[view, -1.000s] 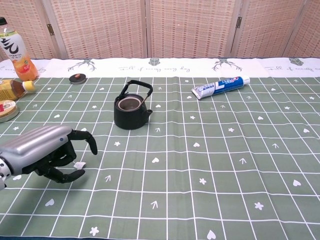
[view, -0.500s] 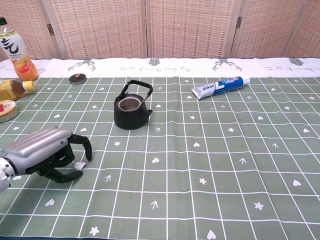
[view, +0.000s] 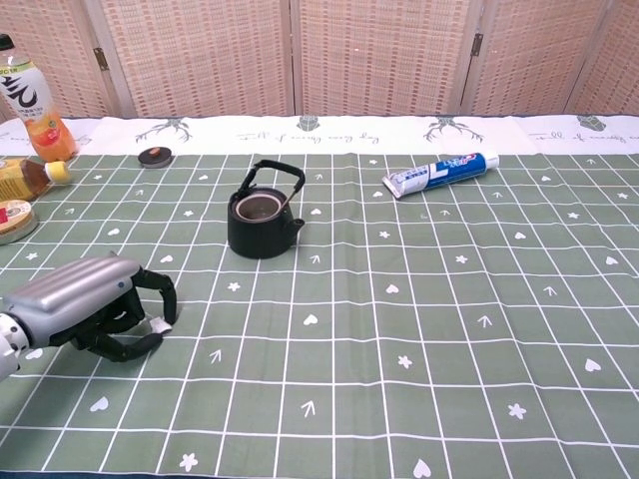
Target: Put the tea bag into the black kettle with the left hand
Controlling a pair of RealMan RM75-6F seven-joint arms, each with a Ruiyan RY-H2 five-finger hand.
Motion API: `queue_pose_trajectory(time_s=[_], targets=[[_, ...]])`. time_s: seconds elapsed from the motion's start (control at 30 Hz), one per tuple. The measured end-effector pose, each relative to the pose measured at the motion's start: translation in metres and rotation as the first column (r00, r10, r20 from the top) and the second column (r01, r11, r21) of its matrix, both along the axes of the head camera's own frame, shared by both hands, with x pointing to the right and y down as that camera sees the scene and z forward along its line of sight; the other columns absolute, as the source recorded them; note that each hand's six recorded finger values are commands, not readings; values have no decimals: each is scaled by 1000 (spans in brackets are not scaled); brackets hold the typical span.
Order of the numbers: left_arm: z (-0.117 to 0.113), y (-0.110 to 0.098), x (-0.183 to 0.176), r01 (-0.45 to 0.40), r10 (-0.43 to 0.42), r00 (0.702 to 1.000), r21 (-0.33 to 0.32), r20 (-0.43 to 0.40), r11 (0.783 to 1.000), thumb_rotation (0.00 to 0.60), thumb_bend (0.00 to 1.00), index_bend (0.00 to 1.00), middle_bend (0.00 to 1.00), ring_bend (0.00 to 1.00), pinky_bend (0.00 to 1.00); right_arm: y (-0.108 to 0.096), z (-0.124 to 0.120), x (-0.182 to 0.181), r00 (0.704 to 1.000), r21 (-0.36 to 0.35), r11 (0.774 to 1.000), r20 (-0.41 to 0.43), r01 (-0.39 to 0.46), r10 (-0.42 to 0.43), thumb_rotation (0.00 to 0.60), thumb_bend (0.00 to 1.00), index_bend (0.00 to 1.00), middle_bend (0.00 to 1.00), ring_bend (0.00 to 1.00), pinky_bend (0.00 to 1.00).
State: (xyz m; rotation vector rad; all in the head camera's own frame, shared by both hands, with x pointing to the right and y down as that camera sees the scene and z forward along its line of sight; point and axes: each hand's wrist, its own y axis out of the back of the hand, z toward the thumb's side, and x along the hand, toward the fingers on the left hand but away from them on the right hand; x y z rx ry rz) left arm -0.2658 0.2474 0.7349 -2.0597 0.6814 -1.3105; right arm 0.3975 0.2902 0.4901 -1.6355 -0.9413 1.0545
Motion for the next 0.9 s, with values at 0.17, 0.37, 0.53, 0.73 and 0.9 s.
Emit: queue_pose_trajectory(time_s=[0.17, 0.37, 0.53, 0.73, 0.9], targets=[[2, -1, -2, 10, -10, 1000, 3, 2, 1000, 600, 420, 581, 1000, 1000, 1000, 1, 0, 0, 1000, 1, 1000, 0, 2, -2, 600, 365, 0, 0, 58, 0], [2, -4, -3, 20, -20, 1000, 20, -17, 1000, 600, 426, 645, 1000, 1000, 1000, 1, 1, -1, 1000, 0, 1000, -5, 7, -7, 600, 365, 0, 0, 58, 0], [0, -6, -3, 25, -24, 999, 36, -32, 999, 600, 427, 674, 1000, 1000, 1000, 1, 1, -2, 1000, 1, 1000, -7, 8, -8, 600, 365, 0, 0, 58, 0], [-1, -10, -8, 34, -32, 999, 61, -29, 998, 600, 446, 722, 1000, 1000, 1000, 1, 2, -2, 1000, 0, 1000, -9, 9, -9, 600, 365, 0, 0, 58, 0], [-2, -12, -12, 44, -42, 999, 63, -28, 997, 600, 451, 736, 1000, 1000, 1000, 0, 2, -2, 1000, -1, 1000, -10, 9, -9, 600, 365, 0, 0, 58, 0]])
